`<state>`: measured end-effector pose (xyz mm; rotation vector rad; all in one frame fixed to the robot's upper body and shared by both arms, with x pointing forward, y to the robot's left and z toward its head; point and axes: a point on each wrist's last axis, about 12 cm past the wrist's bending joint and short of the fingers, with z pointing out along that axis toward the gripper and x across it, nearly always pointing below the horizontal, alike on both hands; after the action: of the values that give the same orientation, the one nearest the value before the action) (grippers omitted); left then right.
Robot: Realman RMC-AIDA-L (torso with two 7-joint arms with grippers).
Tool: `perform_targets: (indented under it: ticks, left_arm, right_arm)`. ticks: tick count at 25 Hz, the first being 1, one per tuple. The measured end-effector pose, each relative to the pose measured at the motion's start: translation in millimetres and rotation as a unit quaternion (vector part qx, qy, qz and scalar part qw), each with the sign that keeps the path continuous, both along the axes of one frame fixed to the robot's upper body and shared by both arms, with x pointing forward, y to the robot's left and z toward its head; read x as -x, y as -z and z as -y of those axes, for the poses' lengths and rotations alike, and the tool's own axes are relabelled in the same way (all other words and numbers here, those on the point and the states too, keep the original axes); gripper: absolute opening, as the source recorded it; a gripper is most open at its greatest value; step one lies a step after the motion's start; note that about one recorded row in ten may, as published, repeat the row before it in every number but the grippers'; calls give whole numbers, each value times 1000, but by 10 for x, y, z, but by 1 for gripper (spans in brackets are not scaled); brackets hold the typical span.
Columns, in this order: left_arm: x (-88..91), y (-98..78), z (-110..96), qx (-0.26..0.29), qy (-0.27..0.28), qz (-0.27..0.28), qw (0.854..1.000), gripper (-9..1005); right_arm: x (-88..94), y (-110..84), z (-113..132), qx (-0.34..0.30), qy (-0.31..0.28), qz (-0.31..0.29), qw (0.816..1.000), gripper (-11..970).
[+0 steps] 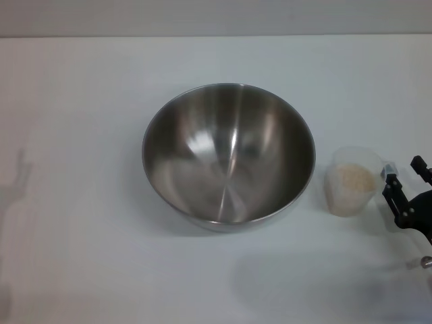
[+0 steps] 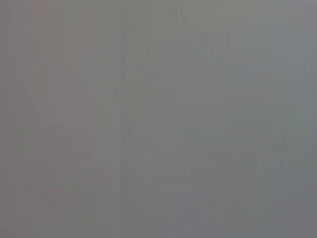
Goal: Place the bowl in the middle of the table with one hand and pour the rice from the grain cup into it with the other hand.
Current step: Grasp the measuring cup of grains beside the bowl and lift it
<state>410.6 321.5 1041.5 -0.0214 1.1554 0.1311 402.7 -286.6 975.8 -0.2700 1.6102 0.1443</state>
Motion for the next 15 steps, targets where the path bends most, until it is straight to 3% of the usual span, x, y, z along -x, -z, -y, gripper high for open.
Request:
perform_targets:
  ticks: [9, 15]
  left_arm:
    - [6, 7, -6, -1, -1, -2, 1000, 796]
    - [10, 10, -9, -2, -1, -3, 1000, 796]
  right_arm:
    - [-11, -4, -4, 0, -1, 1, 1000, 437]
    - [-27, -11, -9, 1, -3, 3, 1000, 220]
